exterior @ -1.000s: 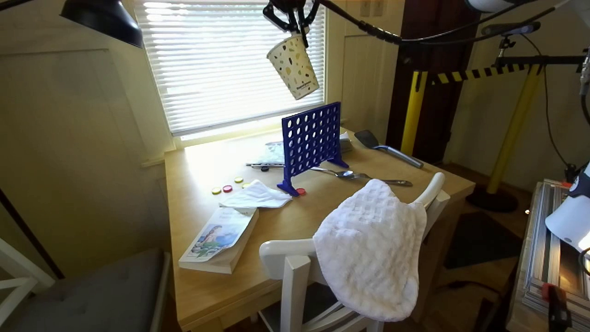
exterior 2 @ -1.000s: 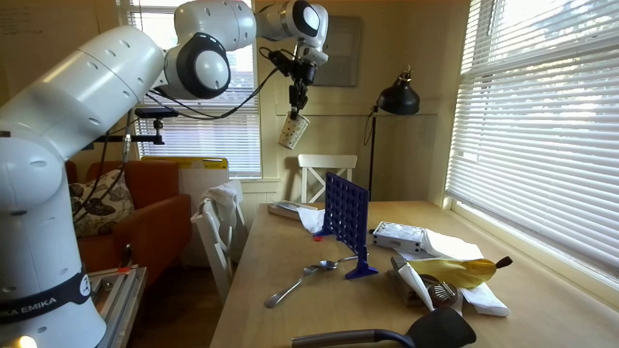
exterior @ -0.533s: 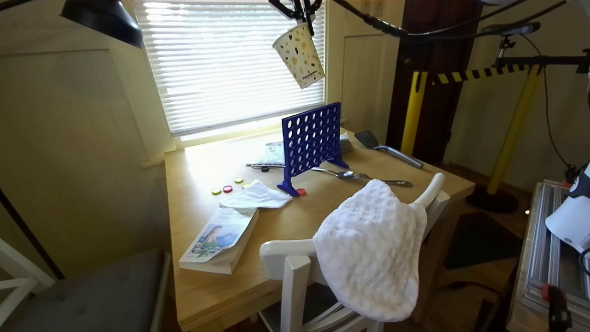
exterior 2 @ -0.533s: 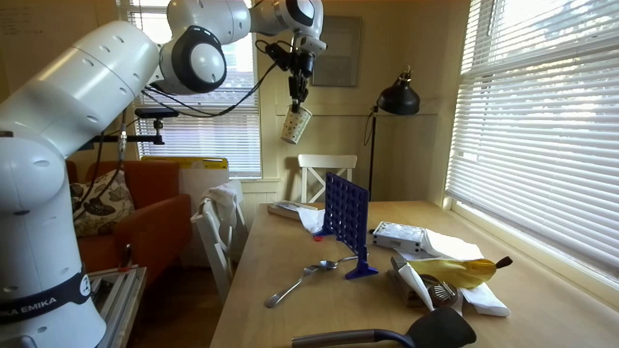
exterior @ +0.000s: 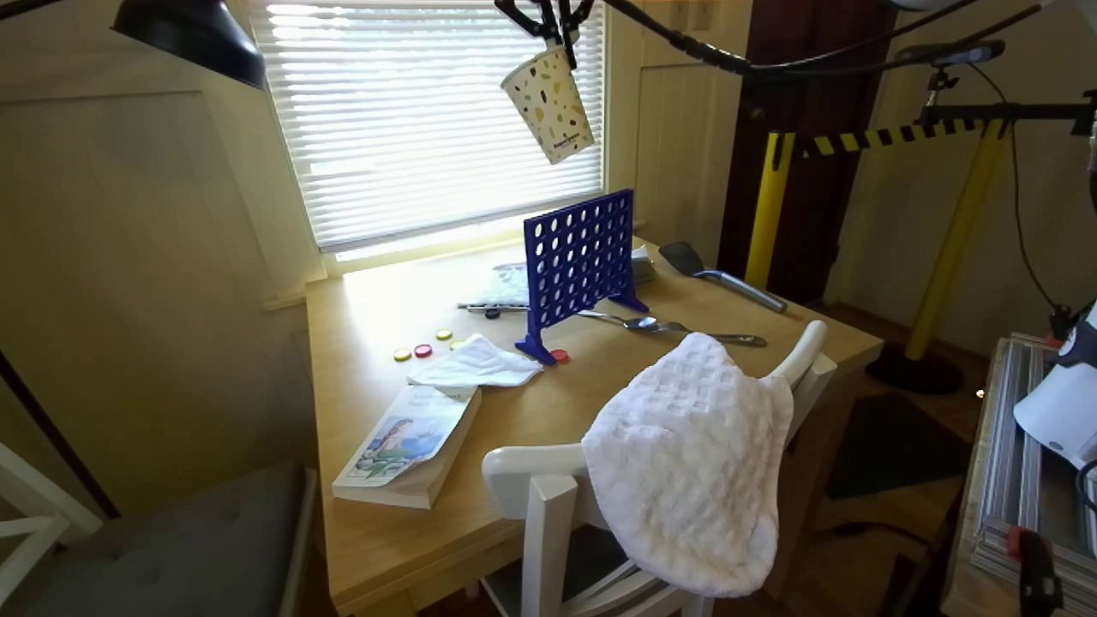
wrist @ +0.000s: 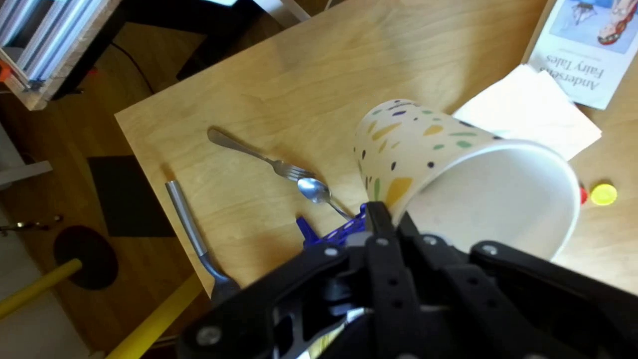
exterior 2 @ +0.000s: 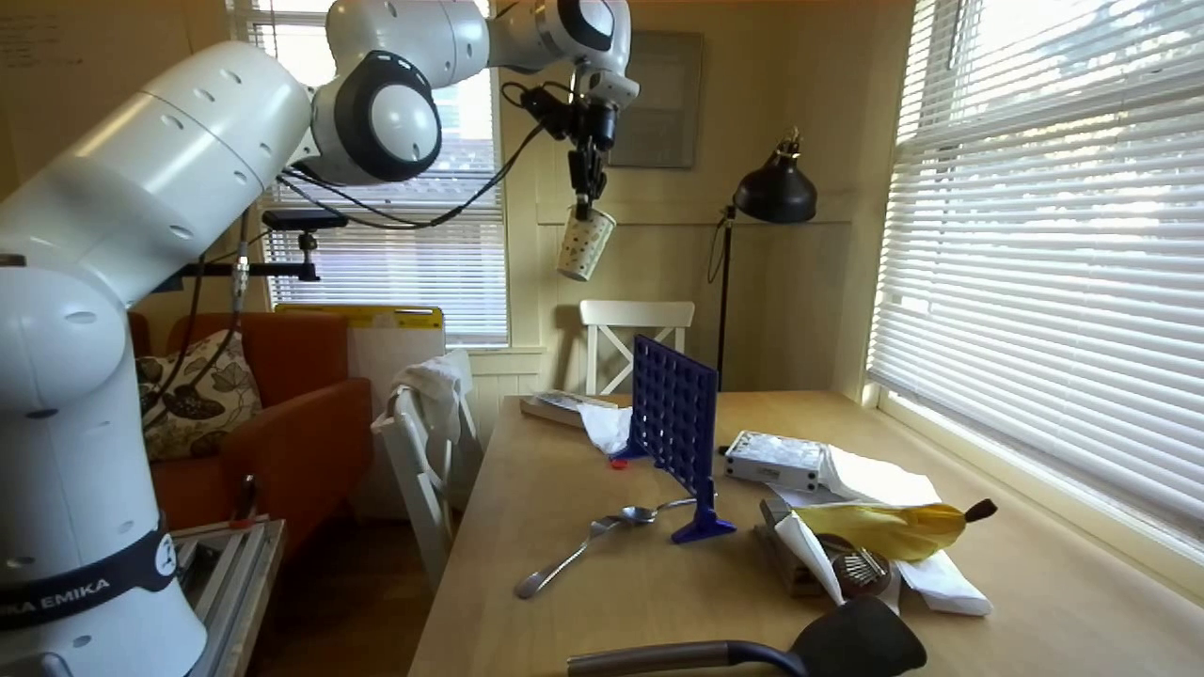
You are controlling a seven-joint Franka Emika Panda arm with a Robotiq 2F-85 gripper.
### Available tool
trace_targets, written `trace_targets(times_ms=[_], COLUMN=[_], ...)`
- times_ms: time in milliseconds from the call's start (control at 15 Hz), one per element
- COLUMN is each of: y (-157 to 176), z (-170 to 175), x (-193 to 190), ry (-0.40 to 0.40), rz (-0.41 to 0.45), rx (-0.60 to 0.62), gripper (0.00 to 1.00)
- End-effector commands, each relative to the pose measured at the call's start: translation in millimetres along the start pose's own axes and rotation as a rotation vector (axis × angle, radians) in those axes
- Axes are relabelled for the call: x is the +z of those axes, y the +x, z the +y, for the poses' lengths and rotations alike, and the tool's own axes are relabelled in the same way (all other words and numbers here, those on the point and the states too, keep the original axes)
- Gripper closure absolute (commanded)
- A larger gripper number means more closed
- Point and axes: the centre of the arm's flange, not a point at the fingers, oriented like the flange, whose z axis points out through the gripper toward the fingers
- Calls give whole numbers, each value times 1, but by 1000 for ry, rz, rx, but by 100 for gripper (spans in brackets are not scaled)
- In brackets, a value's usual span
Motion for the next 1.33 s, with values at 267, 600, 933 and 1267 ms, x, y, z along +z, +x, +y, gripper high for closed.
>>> trace_targets(times_ms=[267, 600, 933, 1267], y=[32, 63, 85, 122], z=[83, 111, 141, 105], x=[22, 16, 3, -50], ry=[39, 75, 124, 110], rz=[127, 92, 65, 70], rx=[176, 389, 652, 657], gripper=[99, 99, 99, 96])
